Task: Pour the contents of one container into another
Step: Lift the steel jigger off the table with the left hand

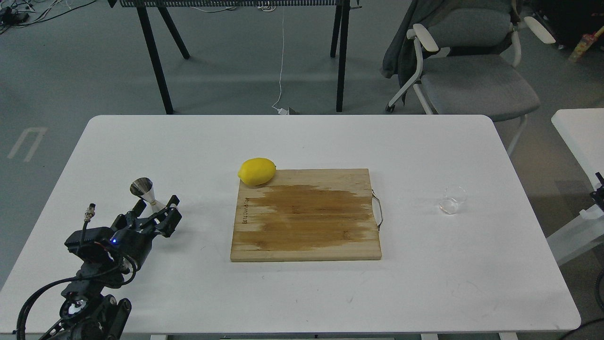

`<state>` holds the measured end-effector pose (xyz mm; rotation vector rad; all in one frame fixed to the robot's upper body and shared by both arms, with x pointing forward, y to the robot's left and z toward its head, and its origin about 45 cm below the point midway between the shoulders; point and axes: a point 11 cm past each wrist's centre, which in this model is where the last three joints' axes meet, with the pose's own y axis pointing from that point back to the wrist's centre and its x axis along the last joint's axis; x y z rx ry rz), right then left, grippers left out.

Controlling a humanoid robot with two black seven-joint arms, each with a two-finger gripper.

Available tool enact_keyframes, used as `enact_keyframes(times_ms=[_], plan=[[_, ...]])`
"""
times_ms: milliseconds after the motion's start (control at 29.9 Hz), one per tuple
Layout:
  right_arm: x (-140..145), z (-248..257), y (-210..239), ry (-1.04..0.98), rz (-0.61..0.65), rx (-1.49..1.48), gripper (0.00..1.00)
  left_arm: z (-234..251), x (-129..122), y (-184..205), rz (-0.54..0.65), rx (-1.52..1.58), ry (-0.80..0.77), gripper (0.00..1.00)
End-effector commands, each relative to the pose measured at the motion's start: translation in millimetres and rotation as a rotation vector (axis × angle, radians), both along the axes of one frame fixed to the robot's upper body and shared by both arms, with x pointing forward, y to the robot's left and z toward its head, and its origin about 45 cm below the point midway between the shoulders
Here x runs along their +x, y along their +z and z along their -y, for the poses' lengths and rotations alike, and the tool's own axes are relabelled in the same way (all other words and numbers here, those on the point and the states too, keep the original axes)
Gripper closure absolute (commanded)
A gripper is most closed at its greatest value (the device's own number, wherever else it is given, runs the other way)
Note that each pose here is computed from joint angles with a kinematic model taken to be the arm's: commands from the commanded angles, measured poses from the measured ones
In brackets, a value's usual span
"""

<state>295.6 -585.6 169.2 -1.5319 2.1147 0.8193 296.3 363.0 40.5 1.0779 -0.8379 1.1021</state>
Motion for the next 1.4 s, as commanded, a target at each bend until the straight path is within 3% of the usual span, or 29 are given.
enact_keyframes(times_ms=[0, 301, 434, 568, 768, 868, 1035, 1269, 1369], plan=[[-1.9, 0.7, -1.4, -0.003, -0.004, 0.000, 0.00, -0.1, 7.1, 0.0, -0.004, -0.003, 0.003, 0.04], [-4.3, 4.6, 1.1, -0.016, 0.006, 0.002, 0.00, -1.3, 20.3, -8.6, -0.020, 0.001, 0.030, 0.08], [-6.4, 7.1, 2.0, -0.019, 0.002, -0.004, 0.00, -2.0, 22.2, -11.7, -0.028, 0.029, 0.023, 0.15], [-6.4, 7.1, 2.0, -0.019, 0.002, -0.004, 0.00, -7.1, 20.8, -11.5, -0.025, 0.049, 0.034, 0.32], [-6.3, 6.6, 1.4, -0.018, 0.002, -0.002, 0.00, -11.3, 24.4, -8.0, -0.021, 0.084, 0.033, 0.79], [-6.4, 7.1, 2.0, -0.019, 0.002, -0.004, 0.00, -13.3, 24.7, -7.1, -0.017, 0.079, 0.047, 0.91], [-7.3, 7.7, 1.4, -0.020, 0.000, -0.004, 0.00, -15.2, 26.9, -4.2, -0.010, 0.085, 0.047, 0.93], [-8.0, 7.0, 0.0, -0.020, -0.003, -0.003, 0.00, -26.0, 48.3, 17.6, 0.032, 0.103, 0.050, 0.94], [-8.0, 7.0, 0.0, -0.020, -0.003, -0.003, 0.00, -33.6, 71.0, 41.9, 0.079, 0.104, 0.059, 0.94]])
